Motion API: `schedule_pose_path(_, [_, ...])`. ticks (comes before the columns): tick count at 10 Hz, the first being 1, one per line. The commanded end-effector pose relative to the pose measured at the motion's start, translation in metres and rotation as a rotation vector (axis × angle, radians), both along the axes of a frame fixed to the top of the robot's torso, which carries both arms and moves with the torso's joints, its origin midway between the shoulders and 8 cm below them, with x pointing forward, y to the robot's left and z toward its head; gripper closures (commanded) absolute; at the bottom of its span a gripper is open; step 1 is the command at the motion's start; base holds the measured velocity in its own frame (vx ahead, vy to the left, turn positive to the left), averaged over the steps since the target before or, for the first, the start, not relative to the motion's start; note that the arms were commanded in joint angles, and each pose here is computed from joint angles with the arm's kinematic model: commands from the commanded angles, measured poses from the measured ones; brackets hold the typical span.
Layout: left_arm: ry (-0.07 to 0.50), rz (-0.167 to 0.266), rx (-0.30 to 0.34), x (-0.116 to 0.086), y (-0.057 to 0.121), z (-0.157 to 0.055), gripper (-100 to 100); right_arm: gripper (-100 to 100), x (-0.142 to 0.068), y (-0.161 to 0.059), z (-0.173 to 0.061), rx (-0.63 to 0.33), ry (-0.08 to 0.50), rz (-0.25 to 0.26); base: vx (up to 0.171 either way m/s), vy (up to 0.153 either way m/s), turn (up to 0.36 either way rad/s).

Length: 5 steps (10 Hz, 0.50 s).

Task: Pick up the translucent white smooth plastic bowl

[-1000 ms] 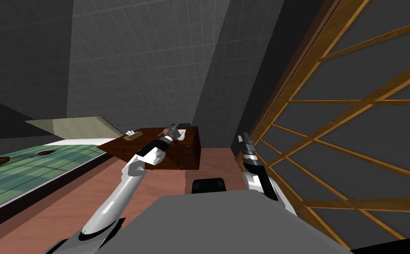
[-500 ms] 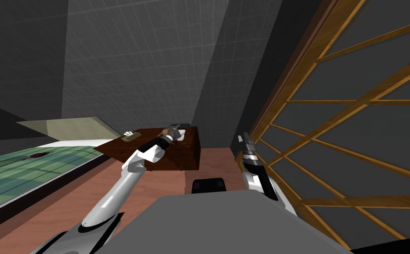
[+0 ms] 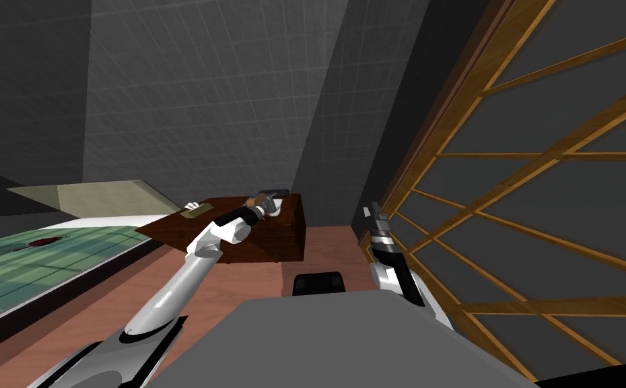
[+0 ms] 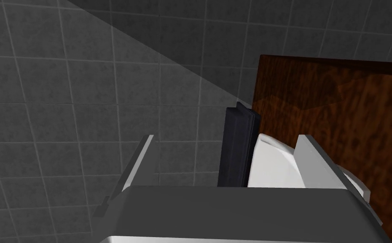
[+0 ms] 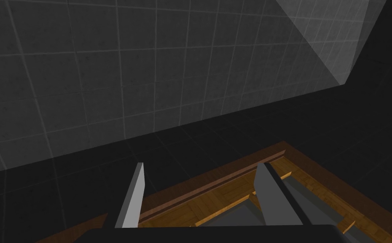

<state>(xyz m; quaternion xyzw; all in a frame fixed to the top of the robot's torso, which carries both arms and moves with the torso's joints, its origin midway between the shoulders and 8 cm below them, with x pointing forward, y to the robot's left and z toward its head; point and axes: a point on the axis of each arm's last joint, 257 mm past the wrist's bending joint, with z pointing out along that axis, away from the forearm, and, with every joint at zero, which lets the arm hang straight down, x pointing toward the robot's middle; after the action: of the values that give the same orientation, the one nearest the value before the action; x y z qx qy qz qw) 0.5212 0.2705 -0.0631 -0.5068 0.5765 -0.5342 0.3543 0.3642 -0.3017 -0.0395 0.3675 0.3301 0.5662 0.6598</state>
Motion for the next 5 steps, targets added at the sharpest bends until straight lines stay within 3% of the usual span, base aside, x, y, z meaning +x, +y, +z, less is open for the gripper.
schedule_pose_path(1, [0.053, 0.007, 0.01, 0.001, 0.004, -0.011, -100, 0, 0.0, 0.0, 0.0, 0.0, 0.0, 0.0, 0.029, 0.014, -0.028])
schedule_pose_path(2, [0.063, 0.009, 0.013, 0.0, 0.005, -0.013, -100, 0, 0.0, 0.0, 0.0, 0.0, 0.0, 0.0, 0.014, 0.009, 0.007])
schedule_pose_path(5, [0.178, 0.018, 0.03, 0.003, 0.014, -0.033, -100, 0, 0.0, 0.0, 0.0, 0.0, 0.0, 0.0, 0.036, 0.019, -0.034])
